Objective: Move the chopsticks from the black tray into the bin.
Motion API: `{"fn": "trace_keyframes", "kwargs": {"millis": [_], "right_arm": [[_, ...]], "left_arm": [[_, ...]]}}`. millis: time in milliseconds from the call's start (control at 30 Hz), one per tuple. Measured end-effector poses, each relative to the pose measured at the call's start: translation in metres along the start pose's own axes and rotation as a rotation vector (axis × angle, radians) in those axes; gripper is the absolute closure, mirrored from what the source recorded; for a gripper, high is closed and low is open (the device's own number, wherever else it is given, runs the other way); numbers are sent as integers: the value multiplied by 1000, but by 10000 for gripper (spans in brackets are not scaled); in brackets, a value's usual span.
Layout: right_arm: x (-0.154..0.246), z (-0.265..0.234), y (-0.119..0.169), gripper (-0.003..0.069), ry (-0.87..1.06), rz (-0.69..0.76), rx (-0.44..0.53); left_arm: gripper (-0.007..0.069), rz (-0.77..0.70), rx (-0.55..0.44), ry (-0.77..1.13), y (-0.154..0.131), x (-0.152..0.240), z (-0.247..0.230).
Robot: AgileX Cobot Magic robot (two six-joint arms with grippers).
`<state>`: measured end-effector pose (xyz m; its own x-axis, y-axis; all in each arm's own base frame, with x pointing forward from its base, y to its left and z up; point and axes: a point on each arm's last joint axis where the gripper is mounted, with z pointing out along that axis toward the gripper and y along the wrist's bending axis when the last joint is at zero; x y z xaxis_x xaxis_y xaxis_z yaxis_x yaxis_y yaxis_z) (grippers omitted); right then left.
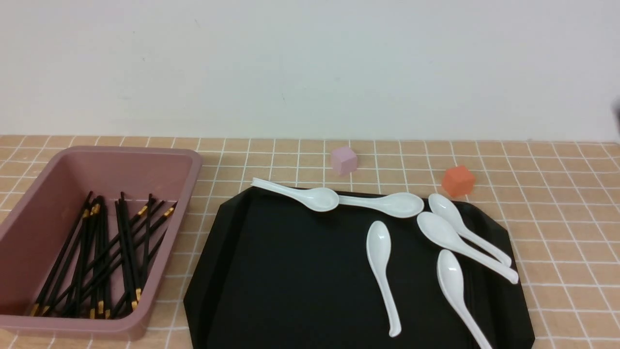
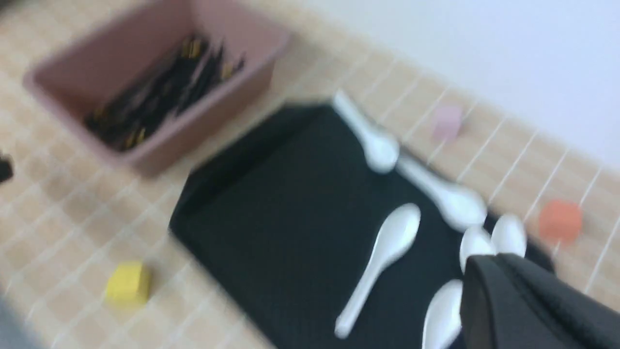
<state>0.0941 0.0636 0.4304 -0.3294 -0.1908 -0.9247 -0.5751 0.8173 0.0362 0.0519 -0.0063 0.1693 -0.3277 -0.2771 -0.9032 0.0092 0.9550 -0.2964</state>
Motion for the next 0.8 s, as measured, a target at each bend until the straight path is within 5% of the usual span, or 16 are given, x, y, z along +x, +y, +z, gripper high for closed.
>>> {"fn": "trace_keyframes", "kwargs": {"millis": [300, 800], "right_arm": [[126, 19, -10, 655, -343, 13, 97], [155, 35, -13, 638, -319, 8, 110]], "left_arm": [[386, 0, 0, 0, 0, 0, 0], [386, 0, 0, 0, 0, 0, 0]]}}
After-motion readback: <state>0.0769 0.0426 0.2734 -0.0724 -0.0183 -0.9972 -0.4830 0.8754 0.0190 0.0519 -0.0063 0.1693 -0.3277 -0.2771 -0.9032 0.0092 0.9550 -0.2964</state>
